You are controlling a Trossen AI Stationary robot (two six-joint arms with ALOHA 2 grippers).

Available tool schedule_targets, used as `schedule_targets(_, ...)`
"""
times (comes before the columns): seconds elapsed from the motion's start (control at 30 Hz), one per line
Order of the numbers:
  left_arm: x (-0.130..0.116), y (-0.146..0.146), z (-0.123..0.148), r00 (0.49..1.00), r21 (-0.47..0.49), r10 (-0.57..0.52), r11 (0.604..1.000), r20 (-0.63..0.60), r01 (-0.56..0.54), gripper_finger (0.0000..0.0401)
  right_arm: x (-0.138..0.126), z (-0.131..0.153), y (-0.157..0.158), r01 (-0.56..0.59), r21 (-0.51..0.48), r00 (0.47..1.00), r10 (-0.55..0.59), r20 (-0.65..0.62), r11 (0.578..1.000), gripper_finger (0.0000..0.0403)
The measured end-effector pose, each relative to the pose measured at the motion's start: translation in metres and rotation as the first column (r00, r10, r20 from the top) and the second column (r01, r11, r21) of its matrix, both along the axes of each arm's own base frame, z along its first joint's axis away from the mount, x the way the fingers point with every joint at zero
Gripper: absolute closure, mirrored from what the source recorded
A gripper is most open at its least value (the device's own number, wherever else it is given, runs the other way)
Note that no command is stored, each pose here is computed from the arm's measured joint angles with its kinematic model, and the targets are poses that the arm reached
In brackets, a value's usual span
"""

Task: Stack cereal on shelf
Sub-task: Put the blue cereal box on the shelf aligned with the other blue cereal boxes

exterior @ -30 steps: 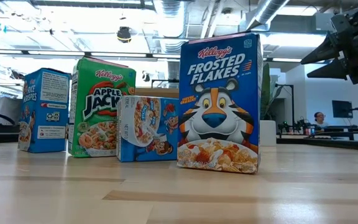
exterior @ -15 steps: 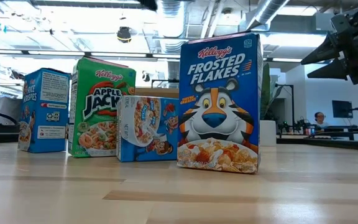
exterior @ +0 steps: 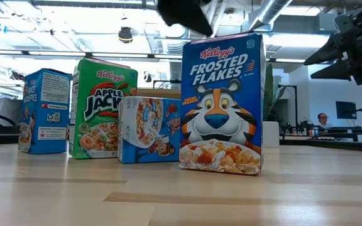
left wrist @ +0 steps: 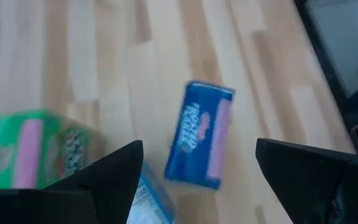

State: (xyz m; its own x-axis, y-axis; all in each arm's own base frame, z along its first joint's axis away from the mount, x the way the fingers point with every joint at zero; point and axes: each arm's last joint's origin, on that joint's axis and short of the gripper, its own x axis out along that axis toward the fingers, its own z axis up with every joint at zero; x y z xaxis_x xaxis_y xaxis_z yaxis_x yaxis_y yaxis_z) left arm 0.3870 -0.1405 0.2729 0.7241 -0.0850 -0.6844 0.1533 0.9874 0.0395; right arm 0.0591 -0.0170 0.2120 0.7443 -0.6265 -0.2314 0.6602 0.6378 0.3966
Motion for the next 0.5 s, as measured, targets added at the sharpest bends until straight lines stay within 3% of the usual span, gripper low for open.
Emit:
schedule_targets(0.3, 0.011, -0.001, -0.021, 0.998, -0.029, -0.031, 0.999, -0.05, 0.03, 0.0099, 0.003, -0.002, 0.0, -0.001, -0.001, 0.999, 0.001, -0.033, 1.0, 0.0117)
schedule_targets(0.5, 0.01, 0.002, -0.023, 0.997, 0.011, -0.023, 1.0, -0.067, 0.024, 0.0099, 0.005, -0.001, 0.0, -0.001, -0.001, 0.999, 0.001, -0.04, 1.0, 0.0117)
